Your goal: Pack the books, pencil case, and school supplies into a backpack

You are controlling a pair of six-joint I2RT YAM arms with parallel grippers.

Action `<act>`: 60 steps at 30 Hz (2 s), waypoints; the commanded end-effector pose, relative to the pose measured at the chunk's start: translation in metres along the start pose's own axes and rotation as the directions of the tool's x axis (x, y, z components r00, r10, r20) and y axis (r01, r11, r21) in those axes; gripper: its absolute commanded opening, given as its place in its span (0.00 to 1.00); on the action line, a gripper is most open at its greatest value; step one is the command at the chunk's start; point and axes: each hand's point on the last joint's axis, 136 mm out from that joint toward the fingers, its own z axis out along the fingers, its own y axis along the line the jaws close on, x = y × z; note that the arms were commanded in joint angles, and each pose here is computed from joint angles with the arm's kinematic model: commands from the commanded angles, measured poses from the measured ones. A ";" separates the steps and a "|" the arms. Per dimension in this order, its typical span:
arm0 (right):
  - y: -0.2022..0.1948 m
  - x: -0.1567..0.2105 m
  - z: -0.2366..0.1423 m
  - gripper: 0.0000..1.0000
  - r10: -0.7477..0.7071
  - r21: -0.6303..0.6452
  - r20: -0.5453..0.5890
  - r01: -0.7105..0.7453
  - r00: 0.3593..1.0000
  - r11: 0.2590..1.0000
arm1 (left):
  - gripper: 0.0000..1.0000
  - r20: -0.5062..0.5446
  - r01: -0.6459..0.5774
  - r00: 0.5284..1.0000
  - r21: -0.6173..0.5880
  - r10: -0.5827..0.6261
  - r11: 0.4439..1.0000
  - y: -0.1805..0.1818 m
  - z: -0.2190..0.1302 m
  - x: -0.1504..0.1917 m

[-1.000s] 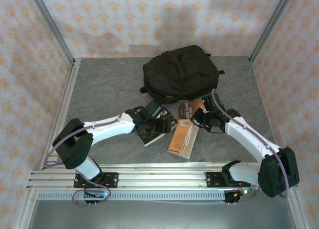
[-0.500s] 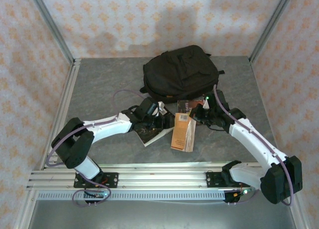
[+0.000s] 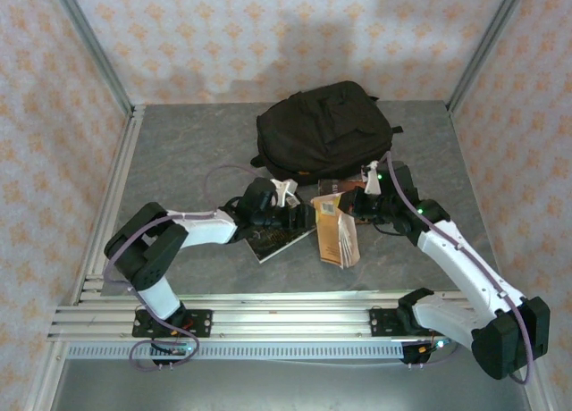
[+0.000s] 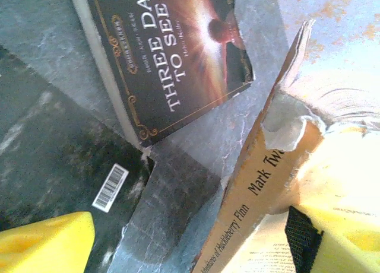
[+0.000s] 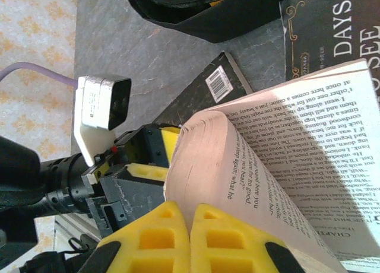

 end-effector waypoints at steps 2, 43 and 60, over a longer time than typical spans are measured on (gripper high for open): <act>0.036 -0.014 -0.012 0.00 -0.056 -0.137 0.047 0.063 0.997 0.989 | 0.85 0.059 -0.112 0.993 0.174 0.103 0.978 -0.039 -0.005 -0.013; 0.033 -0.042 -0.018 1.00 0.007 -0.088 0.088 0.000 0.996 0.996 | 0.00 0.286 -0.305 0.936 0.369 0.205 0.878 -0.142 -0.095 -0.030; 0.093 -0.012 -0.030 0.87 -0.001 -0.538 -0.004 -0.002 1.000 0.843 | 0.00 0.231 -0.254 0.958 0.416 0.169 0.873 -0.168 -0.098 -0.028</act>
